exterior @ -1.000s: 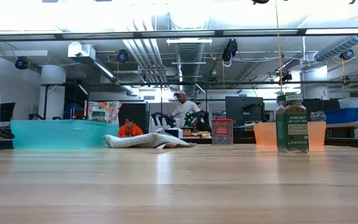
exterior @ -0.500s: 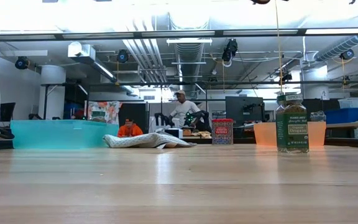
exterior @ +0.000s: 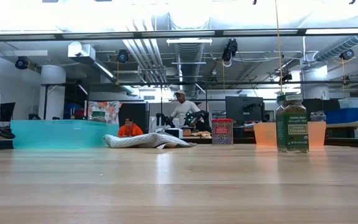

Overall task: Sort spices by type
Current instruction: Put the orange seasoning pack into the black bin

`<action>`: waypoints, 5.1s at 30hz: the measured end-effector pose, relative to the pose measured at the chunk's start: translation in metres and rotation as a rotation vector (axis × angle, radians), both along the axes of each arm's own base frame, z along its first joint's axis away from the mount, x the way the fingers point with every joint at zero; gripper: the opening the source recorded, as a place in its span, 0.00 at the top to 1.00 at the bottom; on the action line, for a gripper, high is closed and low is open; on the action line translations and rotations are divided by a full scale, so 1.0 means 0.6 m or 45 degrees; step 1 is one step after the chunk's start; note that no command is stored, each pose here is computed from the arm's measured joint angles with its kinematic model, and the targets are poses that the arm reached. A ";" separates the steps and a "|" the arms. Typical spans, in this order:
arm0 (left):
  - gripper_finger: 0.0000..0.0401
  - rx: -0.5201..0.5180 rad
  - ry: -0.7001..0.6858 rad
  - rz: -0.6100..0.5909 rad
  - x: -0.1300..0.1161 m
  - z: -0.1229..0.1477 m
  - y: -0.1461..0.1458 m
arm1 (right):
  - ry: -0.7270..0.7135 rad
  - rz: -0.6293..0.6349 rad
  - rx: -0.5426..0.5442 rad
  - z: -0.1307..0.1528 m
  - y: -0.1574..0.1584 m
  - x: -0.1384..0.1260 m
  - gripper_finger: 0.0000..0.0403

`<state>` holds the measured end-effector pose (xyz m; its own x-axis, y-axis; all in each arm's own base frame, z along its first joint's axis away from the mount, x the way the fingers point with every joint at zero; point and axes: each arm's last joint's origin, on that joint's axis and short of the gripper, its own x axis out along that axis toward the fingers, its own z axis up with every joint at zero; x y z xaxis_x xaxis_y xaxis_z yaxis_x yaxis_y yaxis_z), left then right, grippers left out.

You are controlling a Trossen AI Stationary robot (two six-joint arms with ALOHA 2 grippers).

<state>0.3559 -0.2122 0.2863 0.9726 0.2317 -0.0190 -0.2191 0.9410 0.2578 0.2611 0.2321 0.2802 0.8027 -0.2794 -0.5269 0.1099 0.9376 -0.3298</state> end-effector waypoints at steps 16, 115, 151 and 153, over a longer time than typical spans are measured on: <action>1.00 0.055 -0.032 -0.058 -0.019 0.012 -0.030 | -0.221 0.080 0.235 0.061 0.011 0.006 0.37; 1.00 -1.109 1.361 0.837 -0.347 0.047 -0.028 | -0.080 -0.040 0.159 -0.008 -0.046 0.040 0.98; 0.93 -1.195 1.473 1.028 -0.370 -0.073 -0.031 | -0.071 -0.031 0.158 -0.008 -0.046 0.040 0.98; 0.93 -1.198 1.497 1.037 -0.371 -0.073 -0.031 | -0.071 -0.031 0.158 -0.008 -0.046 0.040 0.98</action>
<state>0.1335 -0.2308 0.2427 -0.0178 0.1138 -0.9933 -0.7947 0.6012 0.0831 0.2850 0.2044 0.2752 0.8255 -0.2345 -0.5134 0.1480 0.9677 -0.2041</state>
